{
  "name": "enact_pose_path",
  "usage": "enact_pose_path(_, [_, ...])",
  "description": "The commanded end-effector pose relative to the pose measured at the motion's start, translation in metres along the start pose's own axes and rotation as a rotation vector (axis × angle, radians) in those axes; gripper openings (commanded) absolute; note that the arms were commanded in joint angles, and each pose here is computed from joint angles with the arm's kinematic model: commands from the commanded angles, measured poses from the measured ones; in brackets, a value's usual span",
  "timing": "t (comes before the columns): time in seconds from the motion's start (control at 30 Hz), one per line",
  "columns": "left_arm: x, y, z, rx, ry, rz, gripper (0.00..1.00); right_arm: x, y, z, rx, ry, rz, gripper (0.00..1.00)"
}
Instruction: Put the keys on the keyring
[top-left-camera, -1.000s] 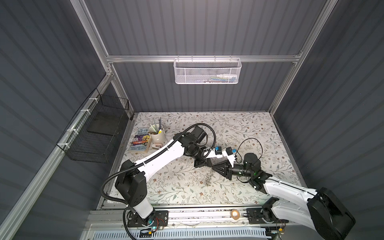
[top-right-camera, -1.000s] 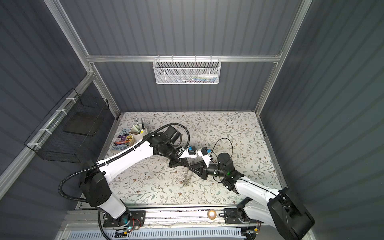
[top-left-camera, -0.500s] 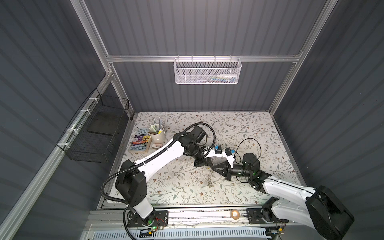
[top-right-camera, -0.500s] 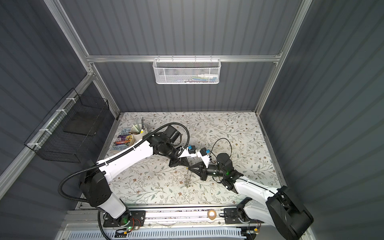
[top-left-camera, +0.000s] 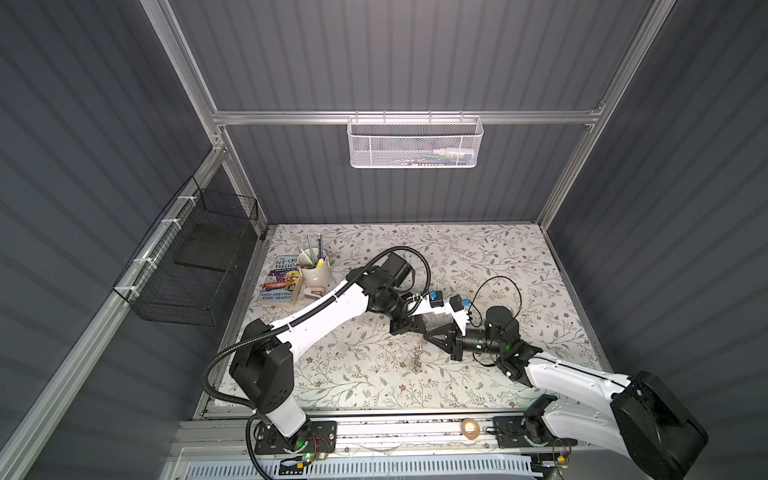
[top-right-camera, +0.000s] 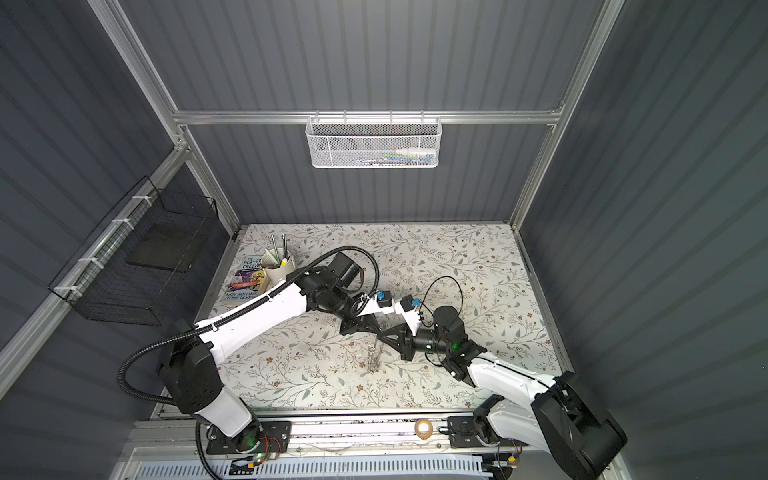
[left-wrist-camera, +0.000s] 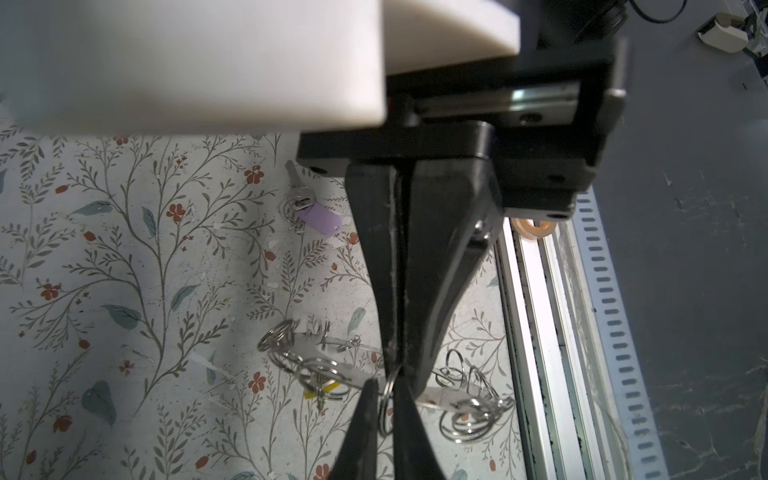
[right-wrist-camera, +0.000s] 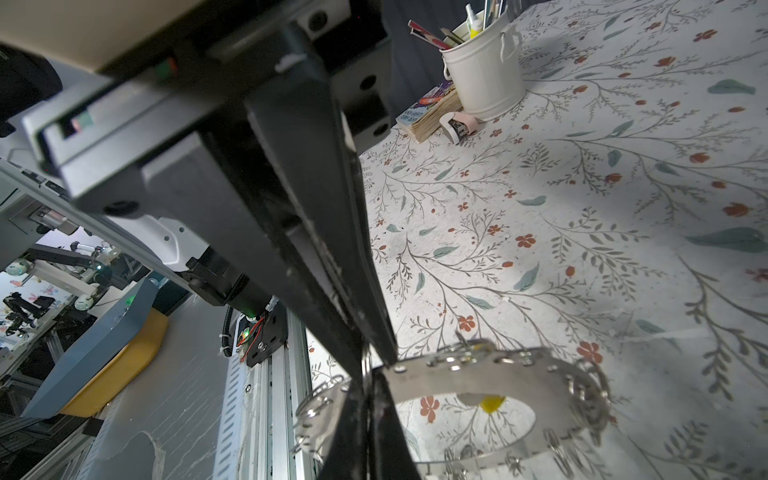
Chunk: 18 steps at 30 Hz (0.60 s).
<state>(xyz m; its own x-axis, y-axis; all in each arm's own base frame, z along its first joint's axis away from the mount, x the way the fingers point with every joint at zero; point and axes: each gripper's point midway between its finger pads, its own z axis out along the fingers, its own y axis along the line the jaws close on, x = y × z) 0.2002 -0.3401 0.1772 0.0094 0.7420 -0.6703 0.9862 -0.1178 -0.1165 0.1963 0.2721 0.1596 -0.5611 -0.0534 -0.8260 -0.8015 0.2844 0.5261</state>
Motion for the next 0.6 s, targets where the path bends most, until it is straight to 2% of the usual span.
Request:
enact_pose_path(0.0, [-0.005, 0.001, -0.011, -0.033, -0.046, -0.032, 0.20, -0.014, 0.004, -0.001, -0.006, -0.047, -0.032, 0.00])
enact_pose_path(0.2, [-0.024, 0.001, -0.038, -0.090, -0.191, -0.038, 0.34, -0.015, 0.004, 0.000, -0.005, -0.049, -0.032, 0.00])
enact_pose_path(0.4, [-0.033, 0.015, -0.076, -0.190, -0.444, -0.166, 0.38, -0.016, 0.006, -0.002, -0.012, -0.058, -0.039, 0.00])
enact_pose_path(0.57, [-0.026, 0.007, -0.080, -0.223, -0.628, -0.250, 0.39, -0.018, 0.009, -0.003, -0.029, -0.080, -0.055, 0.00])
